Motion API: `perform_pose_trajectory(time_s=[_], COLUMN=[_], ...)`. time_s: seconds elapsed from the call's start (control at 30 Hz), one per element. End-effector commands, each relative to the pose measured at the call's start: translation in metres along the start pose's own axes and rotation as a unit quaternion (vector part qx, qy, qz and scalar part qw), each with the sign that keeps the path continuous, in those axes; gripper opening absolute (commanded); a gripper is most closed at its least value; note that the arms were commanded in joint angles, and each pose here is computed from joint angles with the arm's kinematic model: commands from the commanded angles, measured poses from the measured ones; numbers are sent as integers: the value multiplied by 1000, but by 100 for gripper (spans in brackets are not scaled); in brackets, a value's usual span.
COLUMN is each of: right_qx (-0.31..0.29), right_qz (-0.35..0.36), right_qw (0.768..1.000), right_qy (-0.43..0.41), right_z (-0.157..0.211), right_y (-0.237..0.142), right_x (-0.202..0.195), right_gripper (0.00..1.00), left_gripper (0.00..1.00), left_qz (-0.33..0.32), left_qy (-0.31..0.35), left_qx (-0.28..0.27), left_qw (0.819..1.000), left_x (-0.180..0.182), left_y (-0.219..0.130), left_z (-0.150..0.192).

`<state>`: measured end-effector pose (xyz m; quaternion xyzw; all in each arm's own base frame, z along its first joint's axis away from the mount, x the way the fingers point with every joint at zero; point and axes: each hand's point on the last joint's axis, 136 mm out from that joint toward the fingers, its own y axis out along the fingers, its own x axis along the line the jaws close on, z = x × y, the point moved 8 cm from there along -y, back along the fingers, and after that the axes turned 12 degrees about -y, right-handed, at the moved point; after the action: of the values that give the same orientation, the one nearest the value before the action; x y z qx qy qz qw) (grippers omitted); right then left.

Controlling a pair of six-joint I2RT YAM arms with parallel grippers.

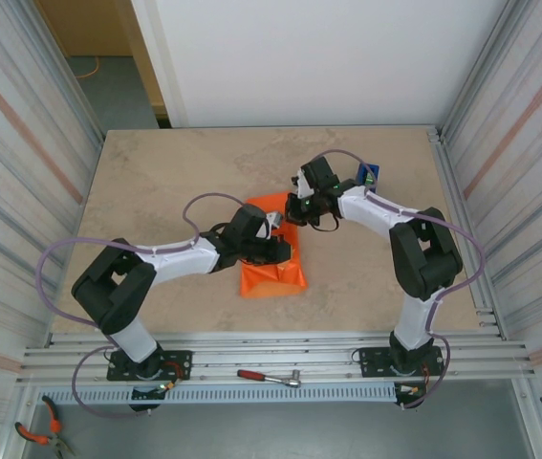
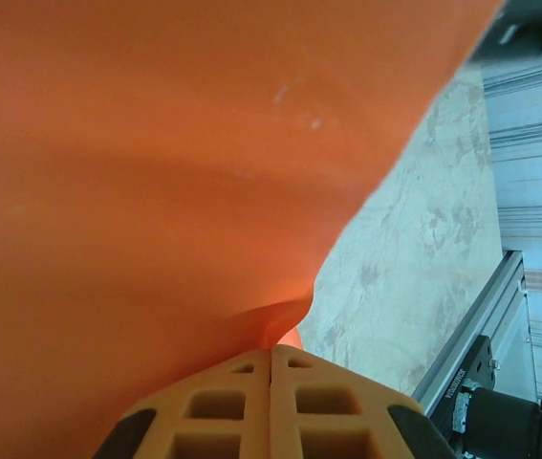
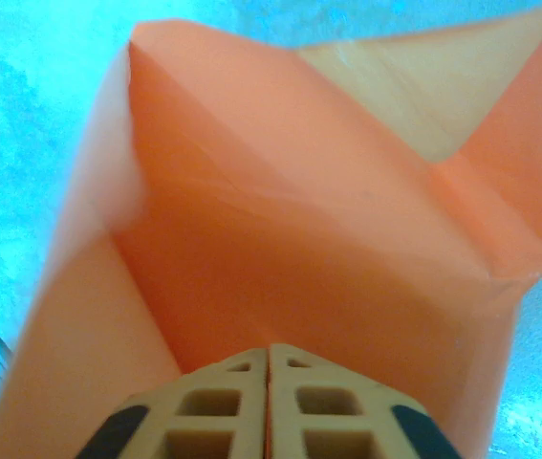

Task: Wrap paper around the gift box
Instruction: Second fold the wrapping paper around the gift box.

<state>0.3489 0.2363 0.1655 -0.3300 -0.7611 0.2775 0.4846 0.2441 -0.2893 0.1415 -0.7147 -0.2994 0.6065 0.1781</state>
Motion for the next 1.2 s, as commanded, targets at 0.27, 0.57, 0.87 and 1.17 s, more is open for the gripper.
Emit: perform_pose_trajectory(time_s=[0.27,0.57,0.87,1.17], right_qx=[-71,-30,9,9], right_qz=[11,28,46,31], right_qw=[997,998,995,993], right_qy=[35,53,93,111], right_z=[6,39,54,76], right_y=[-78,-43,0,8], right_x=[-8,-13,-25,-33], right_gripper=[61,77,71,49], left_gripper=[0,0,0,31], left_qz=[-58,-55,-45,86], left_qy=[-24,-22,-9,12], left_qx=[36,36,38,40], left_qw=[997,998,998,995], left_x=[37,36,28,-25], left_y=[15,13,9,-40], left_z=[22,23,21,-17])
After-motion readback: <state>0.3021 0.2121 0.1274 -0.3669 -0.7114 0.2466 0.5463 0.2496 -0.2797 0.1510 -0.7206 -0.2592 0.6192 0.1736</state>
